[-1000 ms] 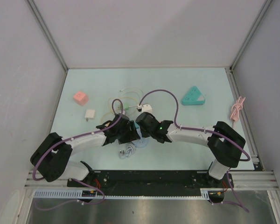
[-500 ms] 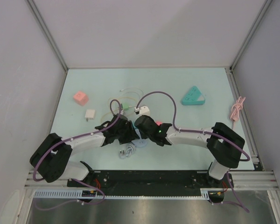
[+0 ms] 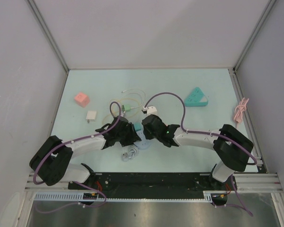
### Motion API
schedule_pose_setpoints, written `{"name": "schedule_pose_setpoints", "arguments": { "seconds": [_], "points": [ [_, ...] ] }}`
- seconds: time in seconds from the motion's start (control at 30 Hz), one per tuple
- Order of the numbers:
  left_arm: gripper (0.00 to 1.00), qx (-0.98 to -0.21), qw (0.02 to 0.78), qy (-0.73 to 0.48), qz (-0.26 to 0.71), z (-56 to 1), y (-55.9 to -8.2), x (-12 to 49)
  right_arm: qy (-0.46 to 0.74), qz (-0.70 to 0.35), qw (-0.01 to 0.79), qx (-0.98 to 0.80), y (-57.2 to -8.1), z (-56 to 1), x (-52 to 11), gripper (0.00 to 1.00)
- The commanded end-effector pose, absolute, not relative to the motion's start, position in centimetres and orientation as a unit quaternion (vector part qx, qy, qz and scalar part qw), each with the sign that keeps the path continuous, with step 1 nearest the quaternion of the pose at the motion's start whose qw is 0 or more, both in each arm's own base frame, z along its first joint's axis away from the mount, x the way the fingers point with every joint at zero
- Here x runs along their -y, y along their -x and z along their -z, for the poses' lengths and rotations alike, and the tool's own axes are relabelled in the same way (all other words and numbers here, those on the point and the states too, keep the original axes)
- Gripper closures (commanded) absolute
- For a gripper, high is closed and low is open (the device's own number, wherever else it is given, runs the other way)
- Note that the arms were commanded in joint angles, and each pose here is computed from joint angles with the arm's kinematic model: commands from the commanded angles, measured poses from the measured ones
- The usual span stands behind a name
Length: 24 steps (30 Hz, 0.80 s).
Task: Insert the plug
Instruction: Insert the plug into the socket.
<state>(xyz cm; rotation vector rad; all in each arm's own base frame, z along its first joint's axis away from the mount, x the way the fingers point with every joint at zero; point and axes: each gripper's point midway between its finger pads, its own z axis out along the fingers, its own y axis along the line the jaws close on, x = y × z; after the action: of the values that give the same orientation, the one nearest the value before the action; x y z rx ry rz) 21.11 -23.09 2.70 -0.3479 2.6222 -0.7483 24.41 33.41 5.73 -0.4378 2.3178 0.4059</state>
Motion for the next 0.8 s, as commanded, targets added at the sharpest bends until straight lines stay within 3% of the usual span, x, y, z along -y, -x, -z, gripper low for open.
{"name": "schedule_pose_setpoints", "arguments": {
  "seconds": [0.0, 0.6, 0.77],
  "points": [
    [0.52, -0.954, 0.152, 0.117, 0.23, 0.0, -18.7, 21.8, 0.292, 0.015, 0.168, -0.942, -15.7, 4.6, -24.5, 1.0],
    [0.55, -0.941, 0.147, 0.145, 0.267, -0.4, -18.9, 22.9, 0.282, -0.004, 0.167, -0.945, -15.5, 4.7, -23.7, 1.0],
    [0.47, -0.941, 0.165, 0.14, 0.262, -1.1, -19.3, 22.5, 0.29, 0.0, 0.185, -0.939, -15.8, 3.8, -24.1, 1.0]
  ]
}}
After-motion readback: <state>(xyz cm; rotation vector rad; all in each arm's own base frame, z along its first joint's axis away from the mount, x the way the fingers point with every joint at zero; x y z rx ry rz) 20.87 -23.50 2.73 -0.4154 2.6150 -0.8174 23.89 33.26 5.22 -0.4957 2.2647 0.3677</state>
